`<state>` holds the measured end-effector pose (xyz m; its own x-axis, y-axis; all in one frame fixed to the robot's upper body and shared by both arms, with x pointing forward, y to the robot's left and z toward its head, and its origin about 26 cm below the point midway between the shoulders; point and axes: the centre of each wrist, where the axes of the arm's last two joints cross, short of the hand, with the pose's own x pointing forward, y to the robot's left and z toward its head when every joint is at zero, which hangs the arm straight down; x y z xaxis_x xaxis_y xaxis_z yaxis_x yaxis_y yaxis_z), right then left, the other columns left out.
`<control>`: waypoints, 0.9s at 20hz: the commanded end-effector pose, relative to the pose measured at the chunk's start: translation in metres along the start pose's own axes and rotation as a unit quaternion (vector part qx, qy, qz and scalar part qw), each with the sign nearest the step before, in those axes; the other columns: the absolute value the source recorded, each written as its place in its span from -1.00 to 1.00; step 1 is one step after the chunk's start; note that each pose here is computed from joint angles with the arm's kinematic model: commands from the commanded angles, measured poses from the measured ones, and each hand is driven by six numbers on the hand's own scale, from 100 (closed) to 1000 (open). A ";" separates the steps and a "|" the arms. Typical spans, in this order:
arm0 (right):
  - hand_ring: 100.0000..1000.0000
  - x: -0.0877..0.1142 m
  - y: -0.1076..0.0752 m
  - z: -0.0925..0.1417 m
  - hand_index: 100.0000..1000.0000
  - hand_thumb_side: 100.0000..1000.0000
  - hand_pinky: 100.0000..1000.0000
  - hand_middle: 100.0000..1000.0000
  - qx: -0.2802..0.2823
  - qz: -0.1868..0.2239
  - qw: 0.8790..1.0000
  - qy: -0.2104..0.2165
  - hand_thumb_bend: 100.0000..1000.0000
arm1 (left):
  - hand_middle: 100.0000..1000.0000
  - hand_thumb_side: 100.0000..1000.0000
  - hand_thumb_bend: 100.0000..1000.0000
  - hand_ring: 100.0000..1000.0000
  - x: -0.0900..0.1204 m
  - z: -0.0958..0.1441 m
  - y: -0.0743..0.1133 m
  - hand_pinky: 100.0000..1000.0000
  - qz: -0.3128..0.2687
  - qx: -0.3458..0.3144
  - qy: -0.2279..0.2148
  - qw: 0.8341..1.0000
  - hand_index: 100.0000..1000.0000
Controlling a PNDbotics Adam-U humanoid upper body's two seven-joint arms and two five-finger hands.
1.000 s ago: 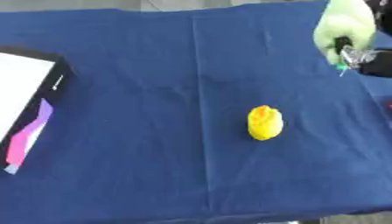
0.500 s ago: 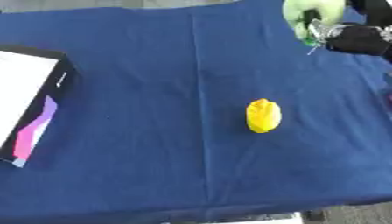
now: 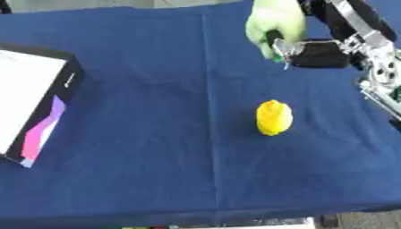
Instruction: Pick up the objects with one hand, pass them to the other hand, and then place them into the box on the other side of the table.
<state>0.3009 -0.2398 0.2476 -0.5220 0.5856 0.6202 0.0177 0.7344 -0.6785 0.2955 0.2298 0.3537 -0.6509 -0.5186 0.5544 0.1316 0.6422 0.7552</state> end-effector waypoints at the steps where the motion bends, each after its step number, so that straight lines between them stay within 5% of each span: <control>1: -0.10 0.008 0.001 -0.003 -0.02 -1.00 0.59 -0.57 0.011 0.017 1.000 -0.012 -1.00 | 0.52 0.65 -1.00 0.48 0.010 -0.003 -0.001 0.69 -0.028 -0.035 0.016 0.999 0.75; 18: -0.08 0.022 0.034 -0.009 -0.03 -1.00 0.60 -0.55 0.031 0.093 0.992 -0.080 -1.00 | 0.56 0.98 -1.00 0.53 0.033 -0.030 -0.070 0.70 -0.048 -0.199 0.133 0.970 0.82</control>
<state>0.2986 -0.2009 0.2351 -0.6224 0.6401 0.4503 0.0466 0.6047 -0.7951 0.2900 0.1526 0.3247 -0.4676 -0.7131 0.5224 0.4100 0.3486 0.8429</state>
